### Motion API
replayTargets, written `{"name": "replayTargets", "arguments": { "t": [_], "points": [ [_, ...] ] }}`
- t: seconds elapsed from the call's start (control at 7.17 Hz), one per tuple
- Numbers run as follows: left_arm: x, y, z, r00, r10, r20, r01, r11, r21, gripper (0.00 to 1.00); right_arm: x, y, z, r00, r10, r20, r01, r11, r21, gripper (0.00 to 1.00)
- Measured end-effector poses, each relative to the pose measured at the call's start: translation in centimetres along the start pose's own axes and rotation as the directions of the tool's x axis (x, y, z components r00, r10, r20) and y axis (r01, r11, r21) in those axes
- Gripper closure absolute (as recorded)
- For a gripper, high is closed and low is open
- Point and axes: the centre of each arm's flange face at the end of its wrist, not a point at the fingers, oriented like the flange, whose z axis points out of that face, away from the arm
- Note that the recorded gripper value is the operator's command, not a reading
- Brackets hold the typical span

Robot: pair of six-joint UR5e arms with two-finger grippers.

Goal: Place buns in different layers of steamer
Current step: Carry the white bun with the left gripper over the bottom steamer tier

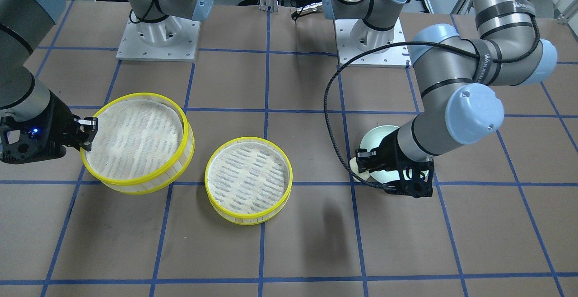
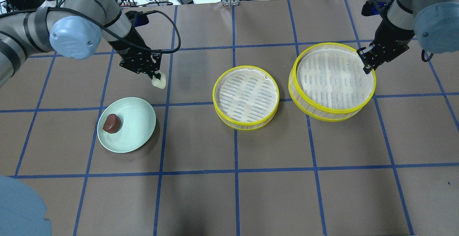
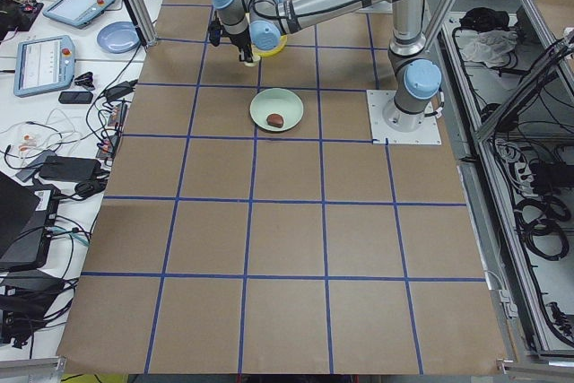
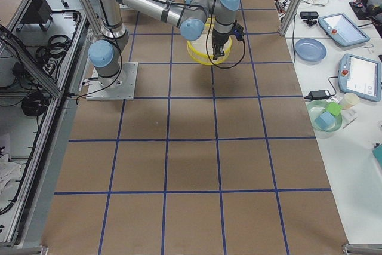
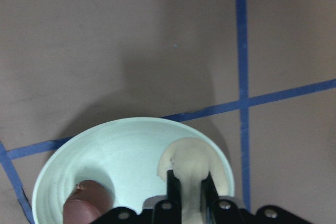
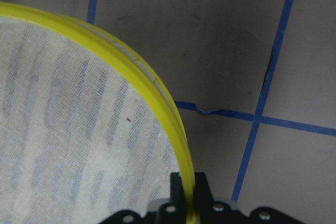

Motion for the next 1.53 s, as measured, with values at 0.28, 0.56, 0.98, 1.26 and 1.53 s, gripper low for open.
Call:
{"name": "replayTargets", "arguments": {
  "t": [0.28,0.56,0.98,1.26,1.53],
  "points": [
    [5.9,0.1,1.7,0.989,-0.077,-0.13,0.083,0.996,0.036,1.0,0.0,0.1,0.0,1.0,0.0,-0.005,0.0,1.0,-0.003,1.0],
    [10.2,0.5,5.2,0.967,-0.115,-0.225,0.114,0.993,-0.02,0.94,0.0,0.0,0.2,1.0,0.0,-0.005,0.0,1.0,-0.006,1.0],
    [14.2,1.0,10.1,0.967,-0.108,-0.23,0.098,0.994,-0.053,0.0,0.0,0.0,0.3,1.0,0.002,-0.006,-0.002,1.0,-0.01,1.0],
    [14.7,1.0,9.8,0.964,-0.127,-0.234,0.119,0.992,-0.046,0.0,-0.3,-0.1,0.4,1.0,0.005,-0.005,-0.005,1.0,-0.01,1.0],
    [14.9,1.2,8.4,0.965,-0.115,-0.235,0.113,0.993,-0.022,0.0,-2.1,-0.5,0.4,0.999,0.032,-0.003,-0.032,0.999,-0.005,1.0]
  ]
}}
